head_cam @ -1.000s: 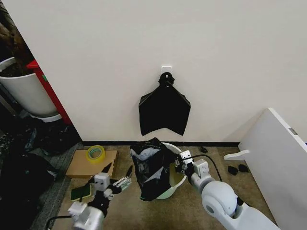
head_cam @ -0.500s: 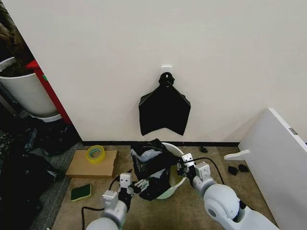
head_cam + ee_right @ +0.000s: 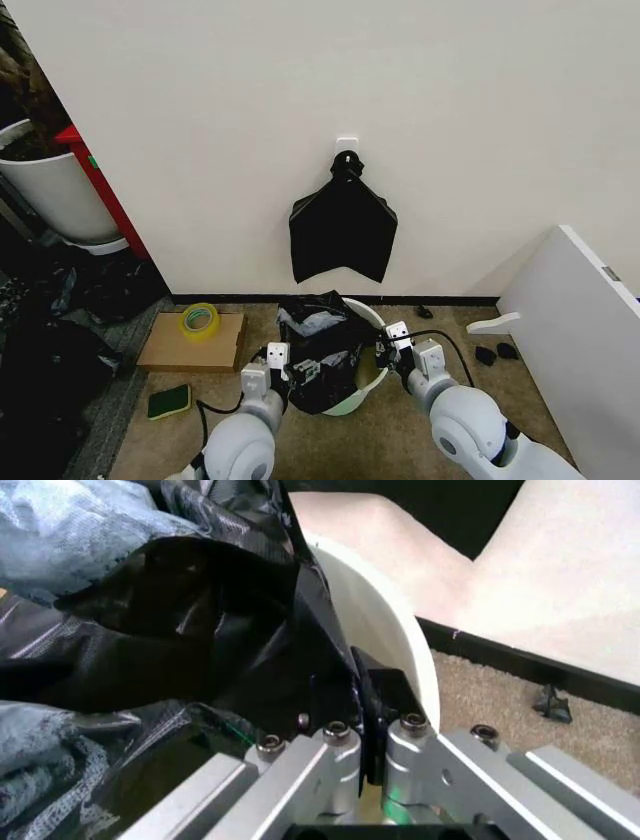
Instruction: Place the garbage bag over the trash bin.
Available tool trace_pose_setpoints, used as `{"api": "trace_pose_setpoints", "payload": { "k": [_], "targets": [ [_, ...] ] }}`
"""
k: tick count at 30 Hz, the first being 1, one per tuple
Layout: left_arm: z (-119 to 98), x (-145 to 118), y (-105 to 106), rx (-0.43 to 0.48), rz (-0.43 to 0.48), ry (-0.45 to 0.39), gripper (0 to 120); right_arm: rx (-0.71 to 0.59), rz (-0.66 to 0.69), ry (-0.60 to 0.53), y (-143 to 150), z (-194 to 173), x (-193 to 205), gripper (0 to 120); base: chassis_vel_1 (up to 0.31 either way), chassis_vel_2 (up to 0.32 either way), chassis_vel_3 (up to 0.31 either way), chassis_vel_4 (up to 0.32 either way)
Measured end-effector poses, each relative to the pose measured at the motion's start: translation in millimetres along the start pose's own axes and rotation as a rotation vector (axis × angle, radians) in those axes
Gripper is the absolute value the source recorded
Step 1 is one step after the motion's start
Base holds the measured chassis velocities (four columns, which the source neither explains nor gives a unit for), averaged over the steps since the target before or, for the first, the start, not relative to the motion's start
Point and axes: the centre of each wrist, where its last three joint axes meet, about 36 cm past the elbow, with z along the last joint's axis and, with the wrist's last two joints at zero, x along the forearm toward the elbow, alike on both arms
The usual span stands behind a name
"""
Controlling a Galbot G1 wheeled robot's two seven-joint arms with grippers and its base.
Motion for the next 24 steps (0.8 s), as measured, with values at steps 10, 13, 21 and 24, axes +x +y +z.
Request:
{"api": "trace_pose_setpoints", "payload": {
  "k": [10, 13, 21, 24],
  "targets": [
    [-20, -23, -14, 0.035, -0.03, 0.089, 93, -0.012, -0.001, 0.001, 0, -1, 1, 0, 0.0, 0.0, 0.0, 0.0],
    [-24, -28, -14, 0.039, -0.046, 0.125, 86, -0.023, -0.01, 0.002, 4, -2, 0, 0, 0.0, 0.0, 0.0, 0.0],
    [-27, -37, -11, 0.033, -0.085, 0.193, 57, -0.033, -0.032, -0.002, 14, -3, -2, 0, 0.0, 0.0, 0.0, 0.0],
    [-29, -41, -11, 0.032, -0.094, 0.212, 44, -0.031, -0.03, -0.004, 13, -3, -2, 0, 0.0, 0.0, 0.0, 0.0]
  ]
}}
